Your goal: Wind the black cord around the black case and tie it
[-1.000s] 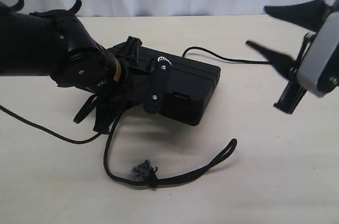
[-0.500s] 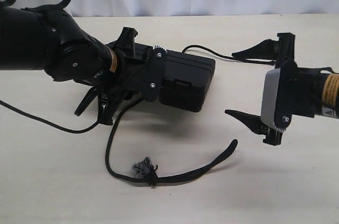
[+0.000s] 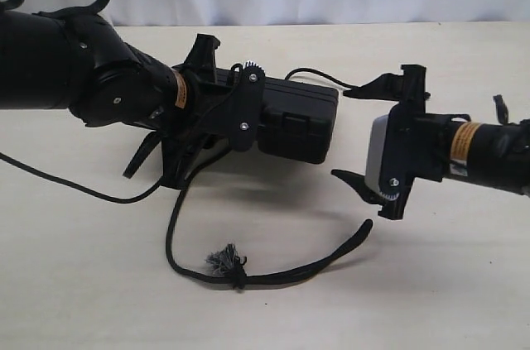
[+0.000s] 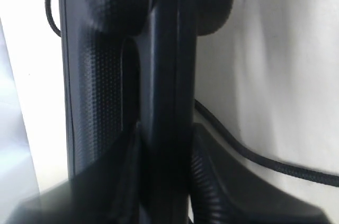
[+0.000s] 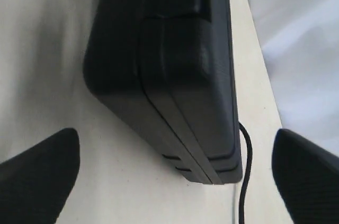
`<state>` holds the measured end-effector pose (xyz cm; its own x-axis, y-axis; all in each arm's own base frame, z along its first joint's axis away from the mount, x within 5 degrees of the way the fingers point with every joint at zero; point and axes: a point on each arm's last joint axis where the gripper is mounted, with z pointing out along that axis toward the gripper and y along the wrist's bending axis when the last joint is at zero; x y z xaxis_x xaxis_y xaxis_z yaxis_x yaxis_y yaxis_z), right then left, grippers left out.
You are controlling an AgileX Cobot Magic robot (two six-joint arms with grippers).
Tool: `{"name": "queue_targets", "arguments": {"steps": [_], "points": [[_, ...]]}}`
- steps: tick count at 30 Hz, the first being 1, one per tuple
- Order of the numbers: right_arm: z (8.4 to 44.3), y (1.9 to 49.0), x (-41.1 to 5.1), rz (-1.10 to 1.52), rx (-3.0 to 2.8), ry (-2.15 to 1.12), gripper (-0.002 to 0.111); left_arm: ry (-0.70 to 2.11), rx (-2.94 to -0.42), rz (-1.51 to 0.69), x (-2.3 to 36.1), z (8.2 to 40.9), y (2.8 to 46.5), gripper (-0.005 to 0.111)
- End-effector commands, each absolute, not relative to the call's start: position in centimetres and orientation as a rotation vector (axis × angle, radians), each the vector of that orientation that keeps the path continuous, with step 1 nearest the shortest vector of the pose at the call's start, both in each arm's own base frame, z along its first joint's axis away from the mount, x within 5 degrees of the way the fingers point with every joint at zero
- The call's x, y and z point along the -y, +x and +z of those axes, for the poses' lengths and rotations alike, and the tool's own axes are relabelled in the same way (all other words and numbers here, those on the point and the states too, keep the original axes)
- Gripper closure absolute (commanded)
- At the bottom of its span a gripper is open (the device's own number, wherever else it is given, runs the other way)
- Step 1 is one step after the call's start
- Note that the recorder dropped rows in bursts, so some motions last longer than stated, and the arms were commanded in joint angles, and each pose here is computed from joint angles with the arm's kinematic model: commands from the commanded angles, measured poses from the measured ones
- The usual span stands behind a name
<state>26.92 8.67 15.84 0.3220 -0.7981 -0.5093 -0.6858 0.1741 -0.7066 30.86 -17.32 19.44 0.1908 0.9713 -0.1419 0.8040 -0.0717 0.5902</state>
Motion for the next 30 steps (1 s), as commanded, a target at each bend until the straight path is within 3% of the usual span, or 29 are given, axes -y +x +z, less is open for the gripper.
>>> {"name": "queue_targets", "arguments": {"steps": [1,8,26,28,30], "points": [[14.7,27.1,-10.4,-0.143,-1.333,-1.573,0.017,1.839,-1.608,0.393,17.6,20.7,31.3,0.107],[14.4,28.4,-10.3,-0.166,-1.388,-1.334,0.017,1.837,-1.609,0.392,17.6,20.7,31.3,0.107],[12.5,29.4,-11.4,-0.105,-1.286,-1.357,0.017,1.811,-1.629,0.371,17.7,20.8,31.3,0.107],[12.4,29.6,-11.4,-0.078,-1.318,-1.334,0.023,1.811,-1.629,0.371,17.7,20.8,31.3,0.107],[12.2,29.6,-11.4,-0.073,-1.331,-1.332,0.038,1.811,-1.629,0.371,17.7,20.8,31.3,0.107]]}}
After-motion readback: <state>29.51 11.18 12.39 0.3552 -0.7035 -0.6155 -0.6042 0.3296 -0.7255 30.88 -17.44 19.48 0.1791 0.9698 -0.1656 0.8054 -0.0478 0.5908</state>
